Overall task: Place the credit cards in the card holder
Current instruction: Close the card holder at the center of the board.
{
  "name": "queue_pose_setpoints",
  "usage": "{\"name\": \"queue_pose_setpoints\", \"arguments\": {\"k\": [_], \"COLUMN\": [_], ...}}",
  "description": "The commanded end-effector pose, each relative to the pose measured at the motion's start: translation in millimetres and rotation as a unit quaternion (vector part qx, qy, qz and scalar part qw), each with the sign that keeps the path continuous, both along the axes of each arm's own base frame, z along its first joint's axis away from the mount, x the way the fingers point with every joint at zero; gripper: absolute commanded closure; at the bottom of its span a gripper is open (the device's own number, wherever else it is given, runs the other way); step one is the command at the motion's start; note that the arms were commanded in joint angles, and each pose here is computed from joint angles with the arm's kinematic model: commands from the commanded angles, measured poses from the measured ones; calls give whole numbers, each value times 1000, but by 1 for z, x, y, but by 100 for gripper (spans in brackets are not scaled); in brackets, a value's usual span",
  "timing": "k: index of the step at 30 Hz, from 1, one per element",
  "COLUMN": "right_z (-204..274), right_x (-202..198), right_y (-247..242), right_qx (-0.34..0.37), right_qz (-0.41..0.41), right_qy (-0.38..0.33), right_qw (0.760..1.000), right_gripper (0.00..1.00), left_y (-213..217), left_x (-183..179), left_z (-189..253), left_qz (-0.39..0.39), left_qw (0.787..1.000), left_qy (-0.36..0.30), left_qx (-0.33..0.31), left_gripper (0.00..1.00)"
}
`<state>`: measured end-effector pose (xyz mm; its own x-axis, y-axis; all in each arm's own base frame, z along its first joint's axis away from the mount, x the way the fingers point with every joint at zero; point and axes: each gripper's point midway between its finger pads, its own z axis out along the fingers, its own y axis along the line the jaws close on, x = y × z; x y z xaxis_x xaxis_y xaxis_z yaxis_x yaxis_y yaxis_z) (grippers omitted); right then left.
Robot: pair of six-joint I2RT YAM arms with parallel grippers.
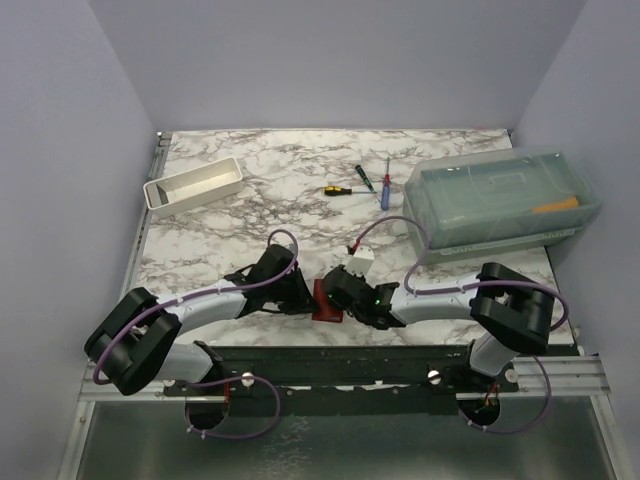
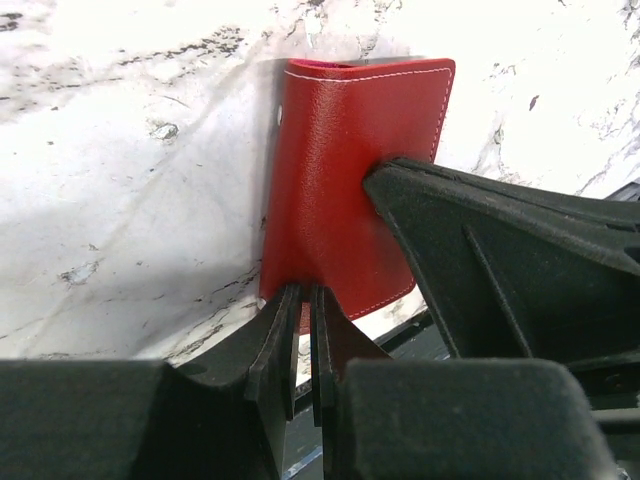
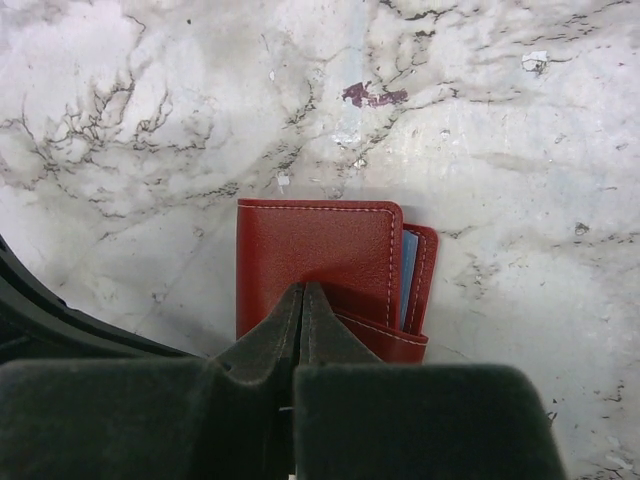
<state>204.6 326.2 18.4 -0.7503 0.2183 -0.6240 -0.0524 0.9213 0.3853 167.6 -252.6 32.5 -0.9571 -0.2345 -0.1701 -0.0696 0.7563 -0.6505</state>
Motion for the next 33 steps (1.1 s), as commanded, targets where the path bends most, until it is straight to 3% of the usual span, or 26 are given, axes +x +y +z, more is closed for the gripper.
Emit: {"name": "queue_pose_setpoints", "arguments": {"k": [1, 13, 15, 18, 19, 20, 23, 27, 33], "right_z": [-97, -161, -153, -113, -96, -80, -34, 3, 21], "right_x": [-77, -106, -107, -99, -96, -92, -79, -72, -83], "right_y": [-93, -138, -134, -121, -113, -106, -92, -72, -79], "right_qx": [-215, -274, -269, -245, -235, -230, -223, -199, -205], "right_qz": [30, -13, -19, -23, -12, -1, 17, 60, 41], "right_qy": [104, 110, 112, 94, 84, 75, 68, 84, 143], "right_qw": [971, 955, 957, 965, 968, 970, 972, 975, 967], "right_gripper": [100, 100, 100, 100, 97, 87, 61, 36, 26], "left_y": [5, 11, 12, 18, 19, 21, 24, 15, 4], "left_x": [6, 8, 6, -2, -4, -8, -13, -17, -16], "left_z": [-1, 17, 26, 28, 30, 27, 24, 21, 14], "left_qz": [15, 29, 26, 24, 25, 24, 28, 8, -10], "left_qw": [1000, 998, 998, 999, 999, 999, 999, 999, 1000], "left_qy": [-21, -46, -53, -49, -48, -43, -37, -28, -3], "left_qx": [14, 10, 3, 8, 4, 3, -1, -19, -21], "left_gripper": [85, 84, 77, 57, 51, 46, 42, 40, 42]}}
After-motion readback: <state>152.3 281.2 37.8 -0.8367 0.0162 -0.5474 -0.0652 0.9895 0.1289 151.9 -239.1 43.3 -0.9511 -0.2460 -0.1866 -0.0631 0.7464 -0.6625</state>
